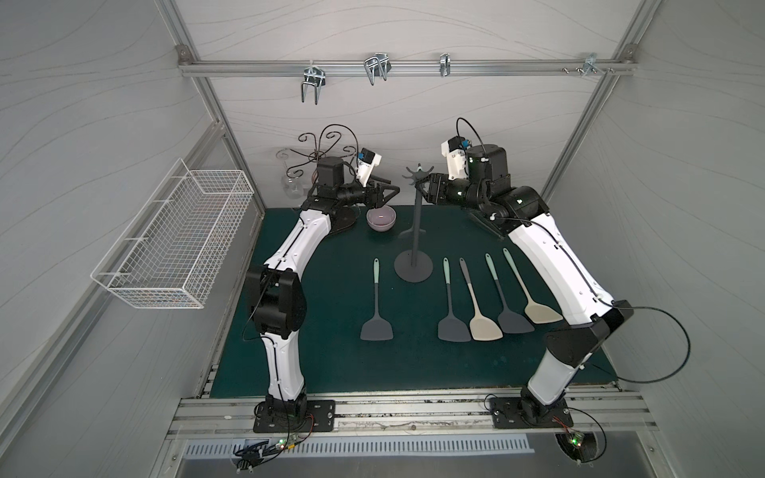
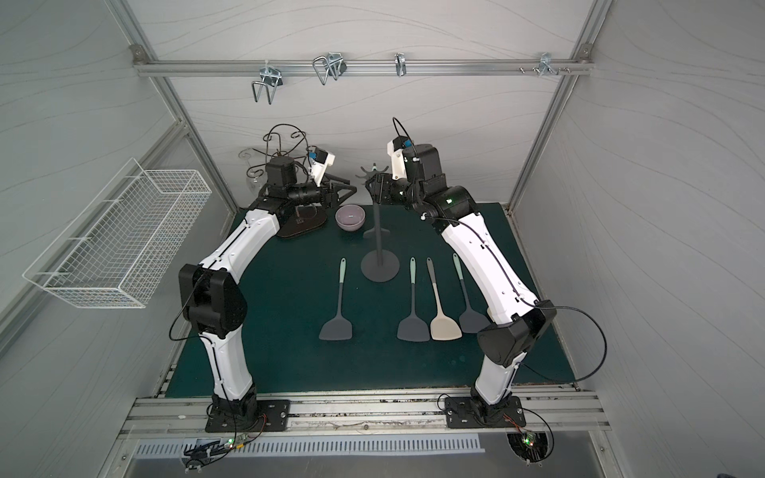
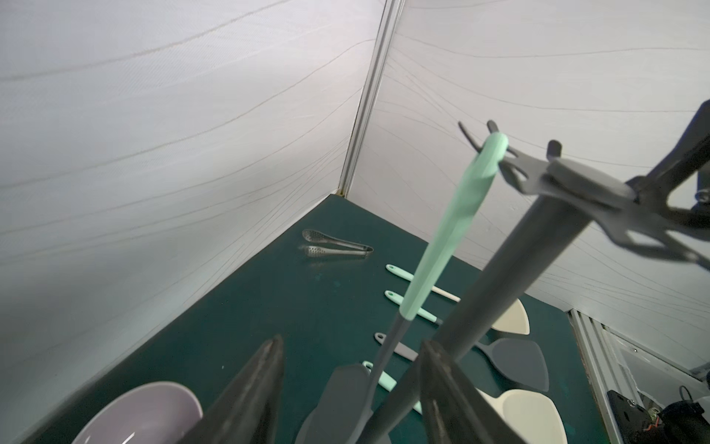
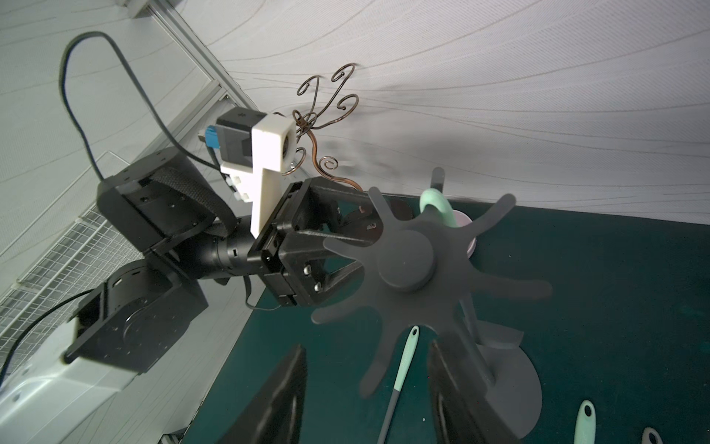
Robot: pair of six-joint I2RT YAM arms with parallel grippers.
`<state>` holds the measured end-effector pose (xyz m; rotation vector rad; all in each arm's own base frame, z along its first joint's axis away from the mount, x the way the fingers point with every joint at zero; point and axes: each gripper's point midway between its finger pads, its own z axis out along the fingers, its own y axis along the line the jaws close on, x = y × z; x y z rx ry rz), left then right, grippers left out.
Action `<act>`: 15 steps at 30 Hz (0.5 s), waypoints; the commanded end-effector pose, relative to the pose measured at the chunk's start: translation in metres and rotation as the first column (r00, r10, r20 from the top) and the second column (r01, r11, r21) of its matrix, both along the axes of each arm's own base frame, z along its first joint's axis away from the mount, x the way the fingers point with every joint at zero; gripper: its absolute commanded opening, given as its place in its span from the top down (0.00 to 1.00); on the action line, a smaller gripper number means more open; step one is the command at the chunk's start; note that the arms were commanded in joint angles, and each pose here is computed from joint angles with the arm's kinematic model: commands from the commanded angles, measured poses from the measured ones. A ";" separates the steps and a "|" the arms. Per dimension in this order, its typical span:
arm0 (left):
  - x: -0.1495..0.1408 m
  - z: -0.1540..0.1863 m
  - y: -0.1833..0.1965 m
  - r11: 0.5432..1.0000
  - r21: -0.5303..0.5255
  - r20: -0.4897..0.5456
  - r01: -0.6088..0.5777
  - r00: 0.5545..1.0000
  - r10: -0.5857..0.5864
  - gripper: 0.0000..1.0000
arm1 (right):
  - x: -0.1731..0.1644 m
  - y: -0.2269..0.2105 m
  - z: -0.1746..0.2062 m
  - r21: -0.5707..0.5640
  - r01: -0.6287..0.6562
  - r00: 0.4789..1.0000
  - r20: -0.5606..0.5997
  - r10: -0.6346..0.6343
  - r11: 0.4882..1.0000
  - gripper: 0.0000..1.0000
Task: Take the spatula off the kitchen utensil rack
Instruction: Take off the spatula from the rack.
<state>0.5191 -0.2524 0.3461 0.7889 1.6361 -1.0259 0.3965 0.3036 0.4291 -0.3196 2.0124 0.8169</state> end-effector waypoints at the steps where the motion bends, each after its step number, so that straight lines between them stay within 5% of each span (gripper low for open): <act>1: -0.001 0.030 -0.013 0.990 -0.094 0.072 0.104 0.993 -0.098 0.38 | 0.002 -0.003 0.013 0.019 0.000 0.999 0.033 0.000 1.000 0.47; 15: -0.006 0.011 -0.059 0.974 -0.100 0.084 0.203 0.977 -0.195 0.25 | -0.001 0.002 0.001 0.000 -0.053 0.999 0.002 0.053 0.999 0.52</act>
